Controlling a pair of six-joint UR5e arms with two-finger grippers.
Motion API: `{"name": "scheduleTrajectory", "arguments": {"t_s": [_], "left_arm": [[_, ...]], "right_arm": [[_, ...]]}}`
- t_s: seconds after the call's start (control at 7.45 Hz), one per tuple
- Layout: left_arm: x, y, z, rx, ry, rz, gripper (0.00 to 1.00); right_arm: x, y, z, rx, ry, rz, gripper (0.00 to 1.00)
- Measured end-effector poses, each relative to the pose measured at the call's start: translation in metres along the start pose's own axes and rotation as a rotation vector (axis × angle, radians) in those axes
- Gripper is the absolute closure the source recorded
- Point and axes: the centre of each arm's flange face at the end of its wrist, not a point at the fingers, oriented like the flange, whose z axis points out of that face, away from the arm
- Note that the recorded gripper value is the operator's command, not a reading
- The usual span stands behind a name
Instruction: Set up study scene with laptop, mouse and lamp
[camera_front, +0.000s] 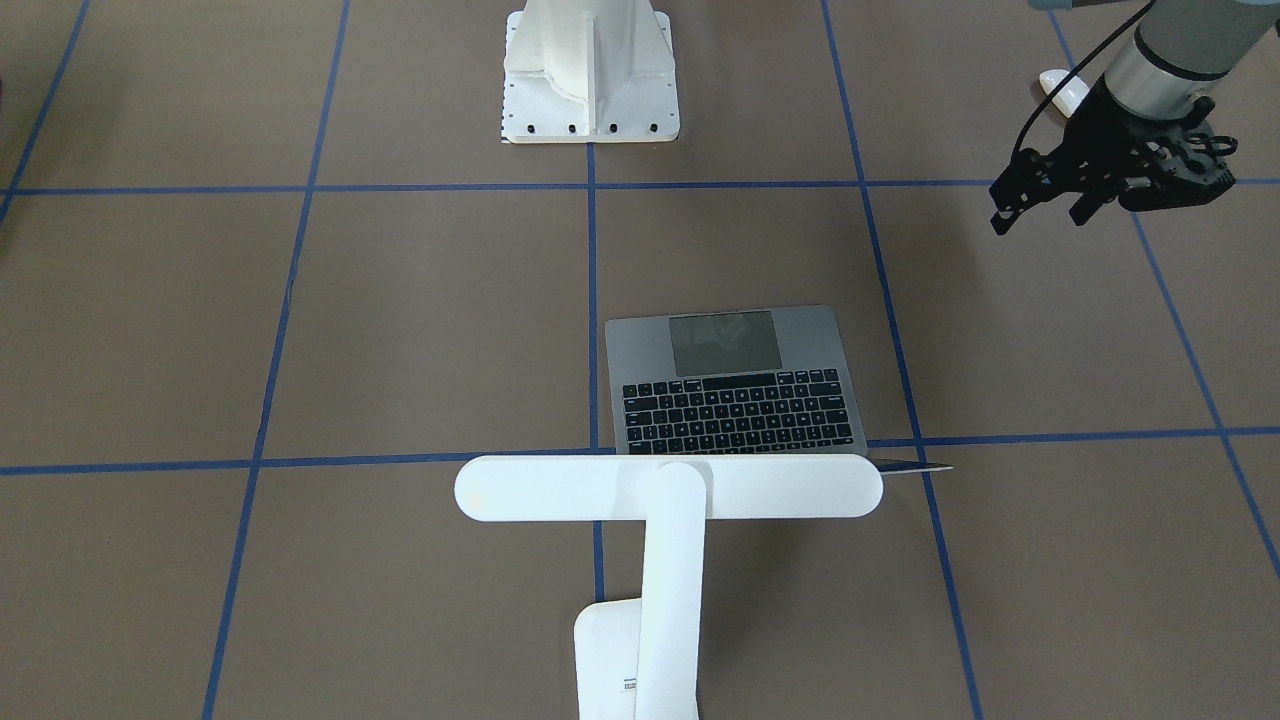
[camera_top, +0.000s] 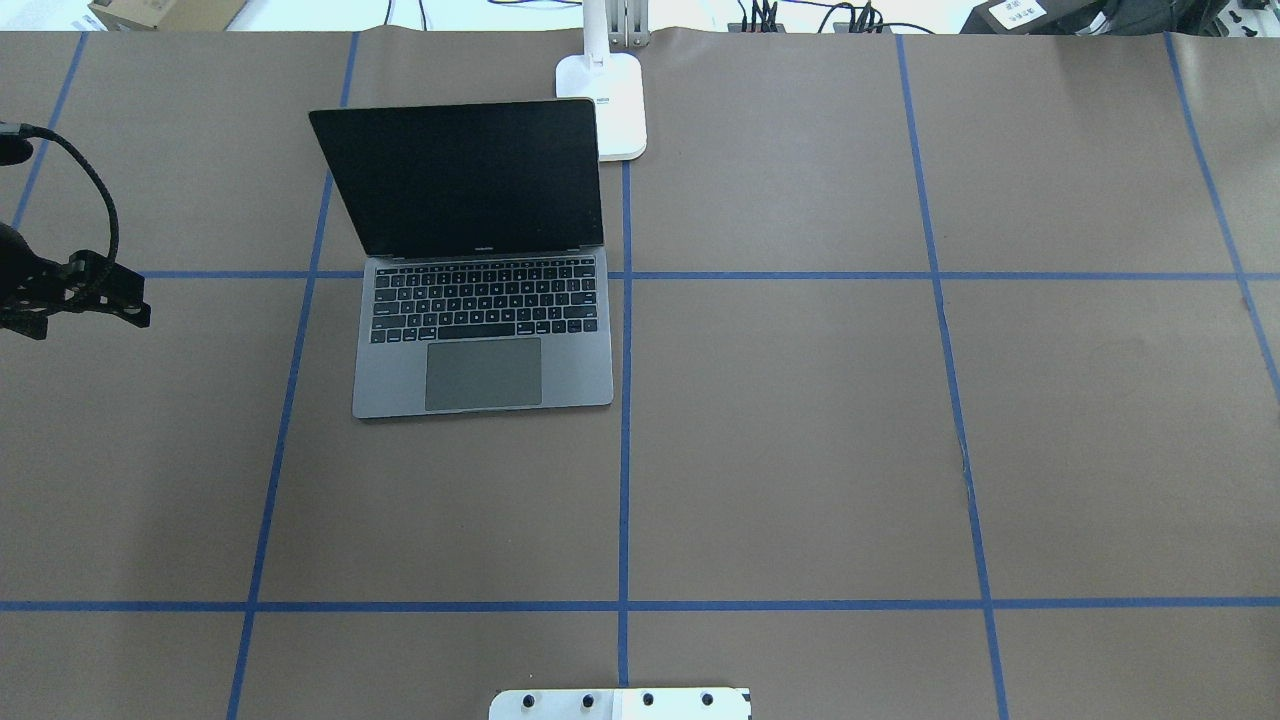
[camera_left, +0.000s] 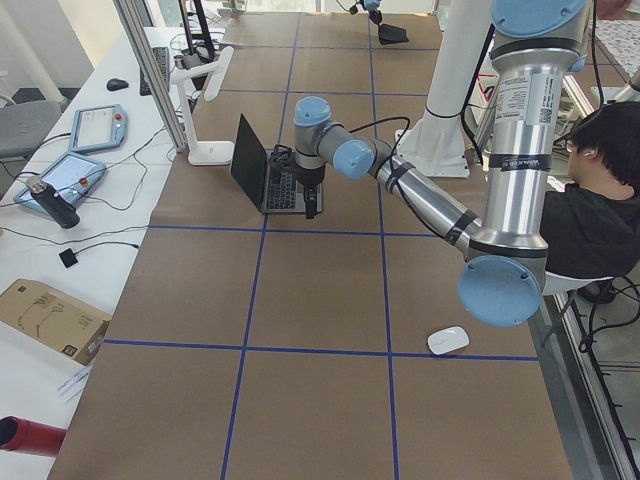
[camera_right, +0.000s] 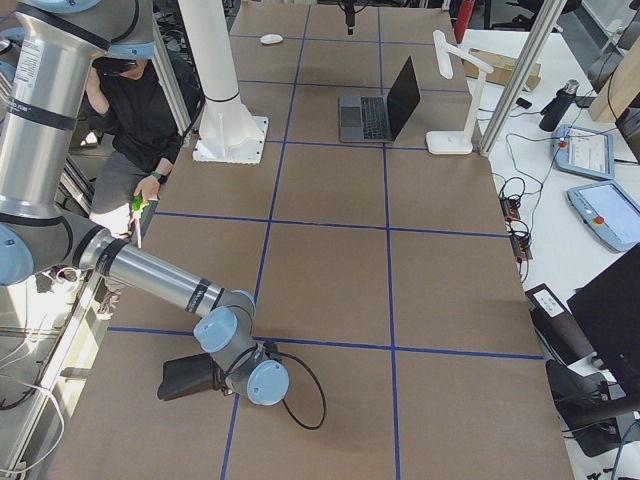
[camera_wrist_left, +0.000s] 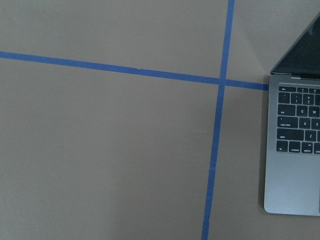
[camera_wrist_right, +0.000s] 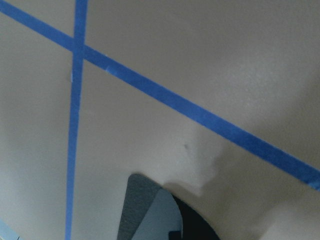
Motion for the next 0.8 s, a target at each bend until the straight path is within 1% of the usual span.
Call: {"name": "scheduleTrajectory", "arguments": {"t_s": [0.27, 0.4, 0.54, 0.67, 0.8], "left_arm": [[-0.002, 0.001, 0.000, -0.004, -0.002, -0.001, 0.00], [-0.002, 0.001, 0.001, -0.006, -0.002, 0.000, 0.00], [-0.003, 0.002, 0.001, -0.009, 0.000, 0.002, 0.00], [-0.002, 0.002, 0.000, -0.011, 0.004, 0.004, 0.00], [-0.002, 0.002, -0.002, -0.010, 0.006, 0.006, 0.00]], "right_arm": [[-0.091, -0.043, -0.061, -0.012, -0.027, 0.070, 1.00], [-0.127, -0.071, -0.091, -0.015, -0.031, 0.118, 1.00], [-0.153, -0.099, -0.118, -0.002, -0.022, 0.182, 1.00], [-0.175, -0.124, -0.139, 0.024, -0.008, 0.255, 1.00], [-0.192, -0.144, -0.155, 0.045, 0.004, 0.299, 1.00]]}}
